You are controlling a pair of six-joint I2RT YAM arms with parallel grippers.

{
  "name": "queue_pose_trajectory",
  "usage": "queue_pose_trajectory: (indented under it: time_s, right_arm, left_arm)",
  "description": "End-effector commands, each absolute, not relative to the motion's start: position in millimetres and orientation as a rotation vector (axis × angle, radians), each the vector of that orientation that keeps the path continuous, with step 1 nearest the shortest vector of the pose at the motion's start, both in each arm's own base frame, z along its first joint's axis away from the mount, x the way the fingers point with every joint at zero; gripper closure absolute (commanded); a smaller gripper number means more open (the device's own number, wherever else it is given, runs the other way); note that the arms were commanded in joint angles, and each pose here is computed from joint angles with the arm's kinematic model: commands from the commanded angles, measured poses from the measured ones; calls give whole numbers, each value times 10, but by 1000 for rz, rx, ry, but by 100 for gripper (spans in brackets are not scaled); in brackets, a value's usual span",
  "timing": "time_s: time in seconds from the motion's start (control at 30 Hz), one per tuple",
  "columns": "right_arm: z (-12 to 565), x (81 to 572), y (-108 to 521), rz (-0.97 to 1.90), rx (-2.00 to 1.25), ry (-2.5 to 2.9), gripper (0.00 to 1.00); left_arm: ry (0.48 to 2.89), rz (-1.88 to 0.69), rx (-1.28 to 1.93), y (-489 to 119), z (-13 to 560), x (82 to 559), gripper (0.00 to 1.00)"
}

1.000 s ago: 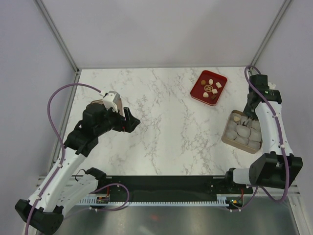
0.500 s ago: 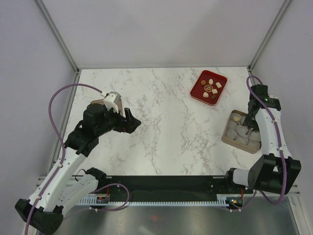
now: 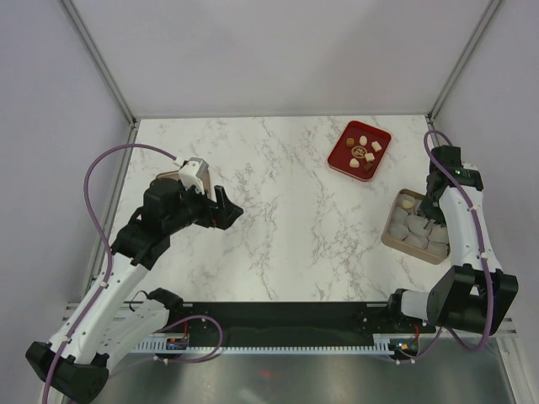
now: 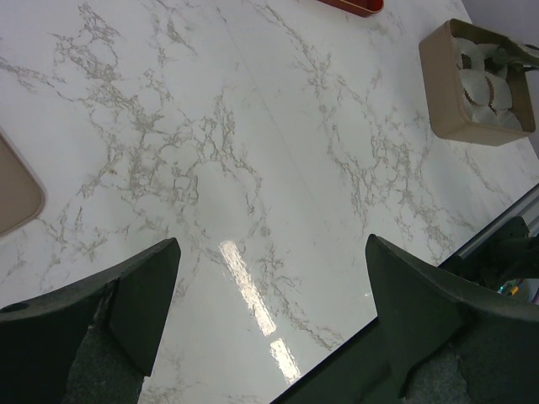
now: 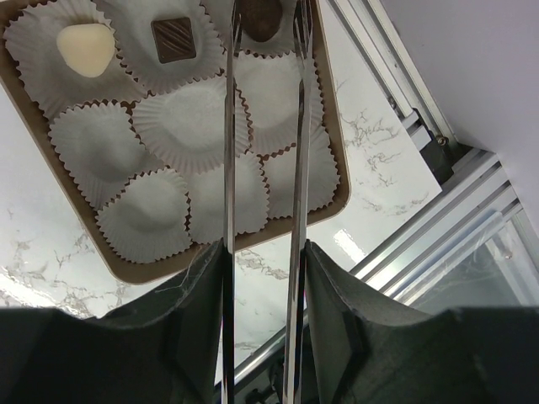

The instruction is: Pack the chocolate

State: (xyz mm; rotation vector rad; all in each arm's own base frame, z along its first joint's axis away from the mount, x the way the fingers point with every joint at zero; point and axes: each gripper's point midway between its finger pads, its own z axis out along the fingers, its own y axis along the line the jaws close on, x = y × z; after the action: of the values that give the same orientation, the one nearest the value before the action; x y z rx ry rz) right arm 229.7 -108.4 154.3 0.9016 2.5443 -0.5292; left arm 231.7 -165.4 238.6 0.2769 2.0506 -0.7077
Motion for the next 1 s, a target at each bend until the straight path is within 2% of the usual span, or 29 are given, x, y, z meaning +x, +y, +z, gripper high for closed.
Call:
queue_pose_trajectory:
  time_s: [0.0, 0.2, 0.37, 0.6, 0.97]
  right_arm:
    - [1712, 2378, -1117, -511, 886, 2481, 52]
    - [1900, 2430, -1135, -505, 870, 2447, 50]
    - [2135, 2562, -1016, -376, 838, 2410, 52]
    - [2485, 3066, -676, -167, 616, 2334, 53]
    - [2354, 3935, 171, -17, 197, 2347, 52]
  left_arm:
    - [2014, -739, 288, -1701, 2471, 2318, 1]
    - [2017, -735, 288, -1697, 2460, 2323, 1]
    - [2017, -737, 290, -1703, 2460, 2319, 1]
    - [2014, -727, 290, -1690, 2461, 2327, 1]
    - [2040, -707, 300, -1715, 2391, 2367, 1]
